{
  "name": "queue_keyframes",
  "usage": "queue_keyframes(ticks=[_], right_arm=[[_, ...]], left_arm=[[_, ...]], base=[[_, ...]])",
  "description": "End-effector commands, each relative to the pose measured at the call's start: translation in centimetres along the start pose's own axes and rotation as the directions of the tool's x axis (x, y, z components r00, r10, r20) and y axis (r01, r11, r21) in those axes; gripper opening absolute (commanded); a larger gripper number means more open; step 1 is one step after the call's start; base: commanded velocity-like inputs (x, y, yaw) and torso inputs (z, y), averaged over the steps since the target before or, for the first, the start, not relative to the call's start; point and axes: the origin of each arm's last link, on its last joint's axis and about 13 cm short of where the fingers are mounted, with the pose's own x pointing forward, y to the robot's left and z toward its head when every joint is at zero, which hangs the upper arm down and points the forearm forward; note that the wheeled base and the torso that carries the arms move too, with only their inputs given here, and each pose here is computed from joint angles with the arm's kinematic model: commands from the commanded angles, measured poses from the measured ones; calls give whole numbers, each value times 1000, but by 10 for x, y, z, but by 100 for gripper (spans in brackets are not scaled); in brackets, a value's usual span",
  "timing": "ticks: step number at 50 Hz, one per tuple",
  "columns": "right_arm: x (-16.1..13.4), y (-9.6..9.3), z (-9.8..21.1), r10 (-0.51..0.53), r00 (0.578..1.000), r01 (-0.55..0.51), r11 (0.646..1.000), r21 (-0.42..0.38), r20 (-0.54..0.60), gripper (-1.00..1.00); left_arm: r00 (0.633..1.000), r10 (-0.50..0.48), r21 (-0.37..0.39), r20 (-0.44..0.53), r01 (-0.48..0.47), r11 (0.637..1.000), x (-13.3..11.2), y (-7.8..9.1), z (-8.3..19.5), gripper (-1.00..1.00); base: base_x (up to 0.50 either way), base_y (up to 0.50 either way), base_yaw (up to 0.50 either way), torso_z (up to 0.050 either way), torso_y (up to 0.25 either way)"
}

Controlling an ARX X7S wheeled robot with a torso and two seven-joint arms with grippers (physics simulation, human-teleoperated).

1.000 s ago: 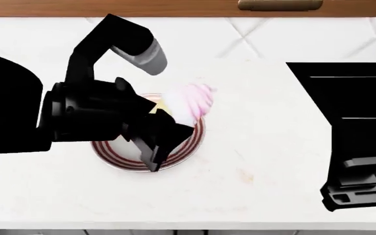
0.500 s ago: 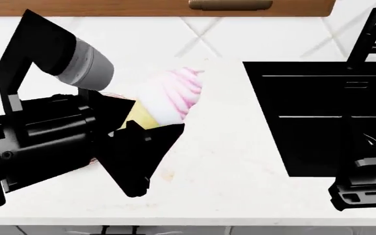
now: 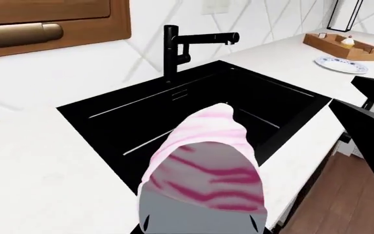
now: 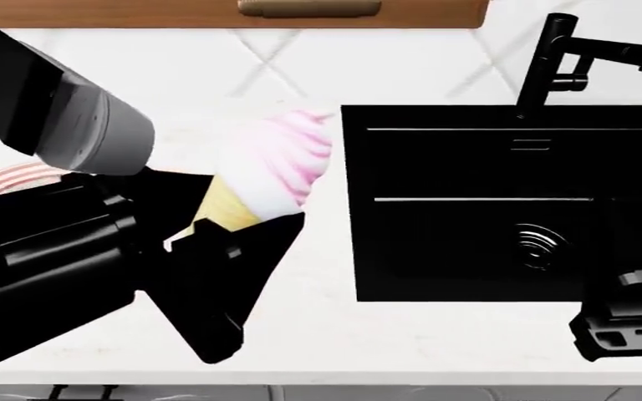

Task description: Move the dessert items from the plate to the tray.

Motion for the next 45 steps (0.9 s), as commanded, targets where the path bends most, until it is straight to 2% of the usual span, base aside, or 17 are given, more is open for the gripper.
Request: queue_keyframes(ticks=[1, 20, 45], right_arm=[[-1, 0, -1, 2, 1000, -2, 1000, 3, 2, 100], [0, 0, -2, 9, 1000, -9, 1000, 6, -3, 100], [-1, 2, 0, 13, 1000, -13, 1000, 9, 2, 100]], left_arm=[[1000, 12, -14, 15, -12, 1000, -4, -3, -1, -100], [999, 29, -17, 21, -28, 999, -5, -3, -3, -100], [998, 51, -13, 30, -50, 999, -6, -4, -3, -100]], base=[[-97, -500, 0, 0, 0], [-91, -500, 0, 0, 0], [-1, -500, 0, 0, 0]])
